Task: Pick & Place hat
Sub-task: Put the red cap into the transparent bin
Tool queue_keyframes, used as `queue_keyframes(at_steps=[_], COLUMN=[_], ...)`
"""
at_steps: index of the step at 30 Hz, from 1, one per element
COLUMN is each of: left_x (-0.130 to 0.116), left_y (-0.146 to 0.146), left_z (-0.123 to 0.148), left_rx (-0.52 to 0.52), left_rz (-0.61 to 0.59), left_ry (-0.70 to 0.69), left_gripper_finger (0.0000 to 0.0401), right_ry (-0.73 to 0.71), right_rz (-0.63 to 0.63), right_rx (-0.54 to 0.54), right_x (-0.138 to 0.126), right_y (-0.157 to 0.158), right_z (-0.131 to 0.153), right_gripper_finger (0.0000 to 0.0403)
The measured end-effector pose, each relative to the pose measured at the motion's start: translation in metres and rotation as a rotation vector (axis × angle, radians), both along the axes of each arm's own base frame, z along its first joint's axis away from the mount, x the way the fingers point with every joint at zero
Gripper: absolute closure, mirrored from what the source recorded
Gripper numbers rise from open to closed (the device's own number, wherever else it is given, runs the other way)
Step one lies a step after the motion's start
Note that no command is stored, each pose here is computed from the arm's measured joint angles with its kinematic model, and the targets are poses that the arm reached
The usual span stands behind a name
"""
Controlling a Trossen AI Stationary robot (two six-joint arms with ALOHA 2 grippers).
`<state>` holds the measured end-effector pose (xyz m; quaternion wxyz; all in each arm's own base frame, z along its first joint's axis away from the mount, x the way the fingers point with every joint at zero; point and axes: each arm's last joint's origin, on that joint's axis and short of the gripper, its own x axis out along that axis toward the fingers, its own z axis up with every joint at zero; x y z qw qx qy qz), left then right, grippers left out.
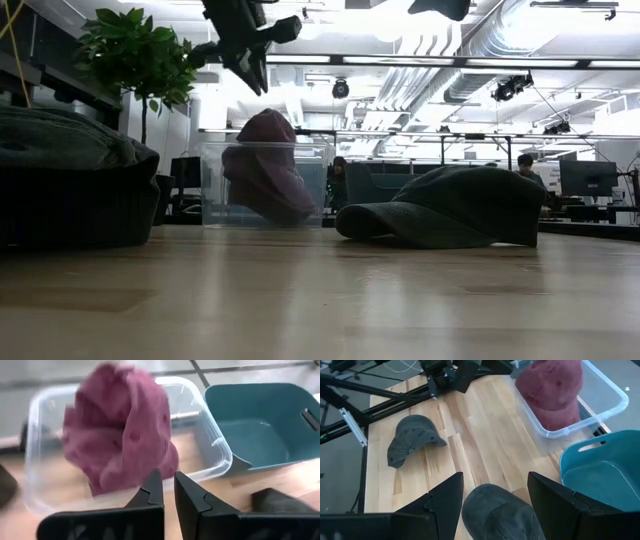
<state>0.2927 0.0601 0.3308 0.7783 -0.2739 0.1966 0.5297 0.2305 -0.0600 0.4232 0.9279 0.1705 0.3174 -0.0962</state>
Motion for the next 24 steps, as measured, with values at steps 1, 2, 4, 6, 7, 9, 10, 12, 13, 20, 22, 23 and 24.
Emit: queue_keyframes(at_steps=[1, 2, 4, 6, 7, 9, 10, 12, 13, 20, 22, 23, 24], left_x=[0.000, 0.000, 0.001, 0.000, 0.000, -0.002, -0.003, -0.004, -0.004, -0.004, -0.003, -0.001, -0.001], left_y=[0.002, 0.004, 0.005, 0.011, 0.012, 0.016, 0.018, 0.022, 0.025, 0.048, 0.054, 0.057, 0.060], left_z=[0.000, 0.000, -0.001, -0.001, -0.002, -0.003, -0.003, -0.004, -0.004, -0.017, -0.021, -0.023, -0.026], left_rx=[-0.024, -0.048, -0.113, -0.170, -0.193, -0.231, -0.248, -0.275, -0.285, -0.347, -0.359, -0.366, -0.372], left_rz=[0.023, 0.036, 0.039, 0.052, 0.059, 0.076, 0.082, 0.095, 0.101, 0.166, 0.175, 0.173, 0.174], left_ry=[-0.026, -0.051, -0.100, -0.136, -0.147, -0.155, -0.159, -0.175, -0.179, -0.151, -0.135, -0.133, -0.123], left_gripper_finger=[0.0387, 0.0388, 0.0396, 0.0398, 0.0397, 0.0399, 0.0400, 0.0400, 0.0401, 0.0401, 0.0401, 0.0401, 0.0401], right_ry=[0.001, 0.002, 0.003, 0.002, 0.002, 0.002, 0.002, 0.002, 0.002, 0.002, 0.003, 0.003, 0.003], right_rz=[-0.010, -0.022, -0.038, -0.044, -0.044, -0.045, -0.045, -0.045, -0.045, -0.042, -0.040, -0.040, -0.040], right_rx=[0.002, 0.003, 0.005, 0.009, 0.010, 0.011, 0.010, 0.010, 0.010, 0.008, 0.005, 0.005, 0.005], right_x=[0.000, 0.000, 0.000, 0.000, 0.000, 0.000, 0.000, 0.000, 0.000, 0.000, 0.000, 0.000, 0.000], right_y=[0.000, -0.001, -0.001, -0.001, -0.001, -0.001, -0.001, -0.001, -0.001, -0.001, -0.001, -0.001, -0.001], right_z=[0.000, 0.000, 0.000, 0.000, 0.000, 0.000, 0.000, 0.000, 0.000, 0.000, 0.000, 0.000, 0.000], right_gripper_finger=[0.0187, 0.0187, 0.0187, 0.0187, 0.0187, 0.0187, 0.0187, 0.0187, 0.0187, 0.0187, 0.0187, 0.0187, 0.0187])
